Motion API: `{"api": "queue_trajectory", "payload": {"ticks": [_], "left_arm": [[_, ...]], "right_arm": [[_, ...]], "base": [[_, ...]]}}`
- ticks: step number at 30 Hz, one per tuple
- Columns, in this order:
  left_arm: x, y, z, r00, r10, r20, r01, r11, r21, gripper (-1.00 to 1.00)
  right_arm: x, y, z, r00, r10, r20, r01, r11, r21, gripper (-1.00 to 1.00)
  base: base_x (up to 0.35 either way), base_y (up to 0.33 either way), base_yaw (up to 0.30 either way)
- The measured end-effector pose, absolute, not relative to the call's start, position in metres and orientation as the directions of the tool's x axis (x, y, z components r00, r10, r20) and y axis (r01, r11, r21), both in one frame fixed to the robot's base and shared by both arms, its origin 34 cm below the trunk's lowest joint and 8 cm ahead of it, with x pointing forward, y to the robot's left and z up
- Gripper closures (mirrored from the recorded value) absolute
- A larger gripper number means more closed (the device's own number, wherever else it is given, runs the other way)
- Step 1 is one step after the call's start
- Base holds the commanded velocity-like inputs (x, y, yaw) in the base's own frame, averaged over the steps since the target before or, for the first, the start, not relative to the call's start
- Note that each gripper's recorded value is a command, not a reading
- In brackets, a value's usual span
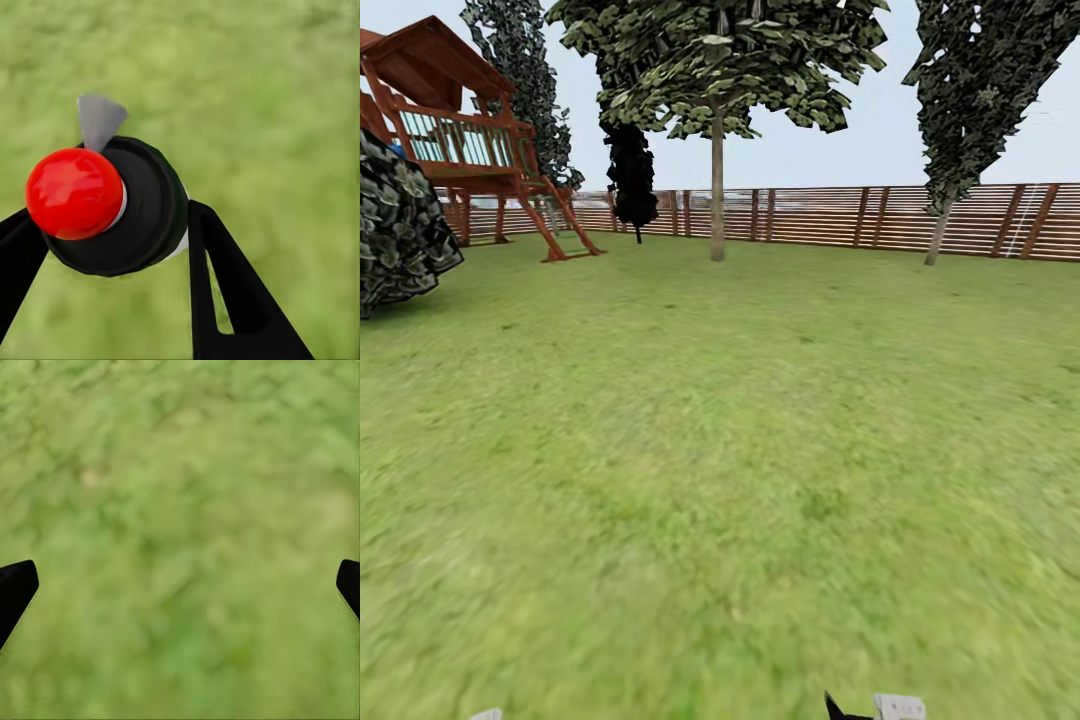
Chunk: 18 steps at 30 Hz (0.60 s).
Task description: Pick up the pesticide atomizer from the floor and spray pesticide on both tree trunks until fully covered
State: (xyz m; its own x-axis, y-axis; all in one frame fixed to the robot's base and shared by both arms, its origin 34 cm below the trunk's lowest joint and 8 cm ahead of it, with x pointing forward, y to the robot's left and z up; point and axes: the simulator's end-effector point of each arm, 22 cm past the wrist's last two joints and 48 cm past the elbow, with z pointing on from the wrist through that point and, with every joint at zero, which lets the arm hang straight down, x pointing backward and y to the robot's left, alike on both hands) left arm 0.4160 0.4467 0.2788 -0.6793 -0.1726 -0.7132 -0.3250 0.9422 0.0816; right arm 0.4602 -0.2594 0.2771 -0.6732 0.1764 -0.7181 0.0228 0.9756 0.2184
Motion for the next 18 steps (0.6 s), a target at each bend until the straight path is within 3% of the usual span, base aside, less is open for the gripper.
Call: {"api": "queue_trajectory", "payload": {"ticks": [18], "left_arm": [[0.416, 0.4463, 0.2787, -0.679, -0.173, -0.713, -0.325, 0.942, 0.081, 1.0]], "right_arm": [[0.4601, -0.2594, 0.2771, -0.673, 0.176, -0.718, 0.023, 0.976, 0.218, -1.0]], "base": [[0.339, 0.0, 0.0]]}}
